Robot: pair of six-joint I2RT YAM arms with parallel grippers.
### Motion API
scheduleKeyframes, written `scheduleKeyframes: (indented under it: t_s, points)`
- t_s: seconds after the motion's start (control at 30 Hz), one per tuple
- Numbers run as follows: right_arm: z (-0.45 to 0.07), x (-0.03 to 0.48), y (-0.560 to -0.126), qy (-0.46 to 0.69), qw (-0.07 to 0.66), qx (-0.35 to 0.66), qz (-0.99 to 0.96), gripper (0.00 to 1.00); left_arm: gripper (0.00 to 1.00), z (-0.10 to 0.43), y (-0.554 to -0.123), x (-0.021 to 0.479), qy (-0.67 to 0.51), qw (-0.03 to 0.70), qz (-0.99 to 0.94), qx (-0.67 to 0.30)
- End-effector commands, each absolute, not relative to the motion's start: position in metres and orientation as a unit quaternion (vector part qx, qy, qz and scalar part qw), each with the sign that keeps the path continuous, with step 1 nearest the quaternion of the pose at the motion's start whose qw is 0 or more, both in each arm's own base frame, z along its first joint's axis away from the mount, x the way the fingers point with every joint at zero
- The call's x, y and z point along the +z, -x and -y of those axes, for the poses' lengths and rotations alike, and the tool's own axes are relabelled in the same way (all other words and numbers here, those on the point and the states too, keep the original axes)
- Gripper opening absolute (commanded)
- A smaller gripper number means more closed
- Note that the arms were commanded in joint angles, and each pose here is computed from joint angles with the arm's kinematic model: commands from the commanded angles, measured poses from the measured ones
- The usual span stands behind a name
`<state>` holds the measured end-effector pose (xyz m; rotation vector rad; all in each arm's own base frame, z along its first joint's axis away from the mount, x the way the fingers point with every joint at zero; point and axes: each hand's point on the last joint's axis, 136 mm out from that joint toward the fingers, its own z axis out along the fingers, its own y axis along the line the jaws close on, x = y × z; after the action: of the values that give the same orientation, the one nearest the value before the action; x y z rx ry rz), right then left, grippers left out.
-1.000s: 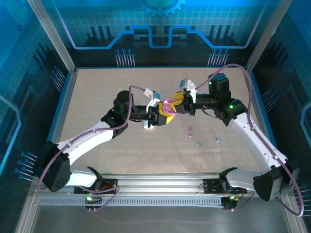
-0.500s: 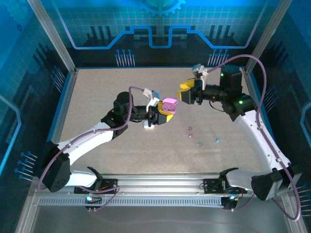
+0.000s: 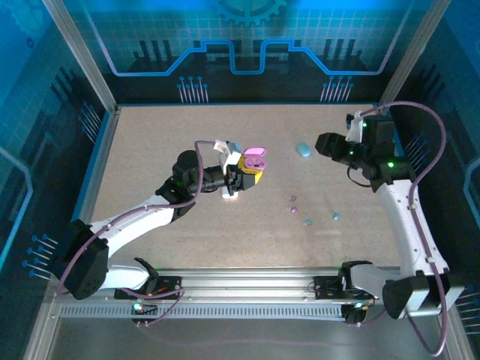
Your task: Insert the wireless bluetooth earbuds into the charging case
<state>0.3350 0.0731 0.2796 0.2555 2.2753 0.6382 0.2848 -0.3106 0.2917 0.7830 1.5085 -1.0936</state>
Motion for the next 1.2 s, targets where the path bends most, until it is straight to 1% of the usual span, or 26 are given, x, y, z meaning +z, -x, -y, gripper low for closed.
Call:
scheduleKeyframes:
  t_s: [0.0, 0.1, 0.2, 0.33, 0.43, 0.63, 1.03, 1.17]
  points:
    - [-0.069, 0.213, -0.308, -0.171, 0.246, 0.235, -0.925, 0.52, 0.30, 0.303, -0.280, 0.317, -0.318, 0.571, -0.605, -0.455]
    - [-0.074, 0.171, -0.297, -0.181, 0.178, 0.233, -0.939, 0.49, 0.30, 0.301, -0.279, 0.319, -0.317, 0.574, -0.604, -0.454]
    - [-0.087, 0.138, -0.292, -0.168, 0.126, 0.241, -0.948, 0.46, 0.30, 0.301, -0.278, 0.320, -0.317, 0.576, -0.602, -0.453]
    - [-0.101, 0.100, -0.291, -0.147, 0.064, 0.225, -0.961, 0.43, 0.30, 0.301, -0.279, 0.322, -0.318, 0.576, -0.600, -0.455]
    - [-0.113, 0.076, -0.294, -0.133, 0.032, 0.217, -0.967, 0.41, 0.30, 0.301, -0.277, 0.322, -0.319, 0.575, -0.599, -0.457]
    - [-0.125, 0.045, -0.303, -0.116, 0.009, 0.191, -0.975, 0.41, 0.30, 0.299, -0.274, 0.321, -0.322, 0.577, -0.600, -0.452]
    - [-0.136, 0.027, -0.316, -0.118, -0.005, 0.210, -0.971, 0.42, 0.31, 0.300, -0.275, 0.319, -0.326, 0.573, -0.603, -0.449]
    - [-0.139, 0.024, -0.318, -0.117, -0.004, 0.214, -0.970, 0.39, 0.31, 0.300, -0.275, 0.319, -0.327, 0.573, -0.603, -0.449]
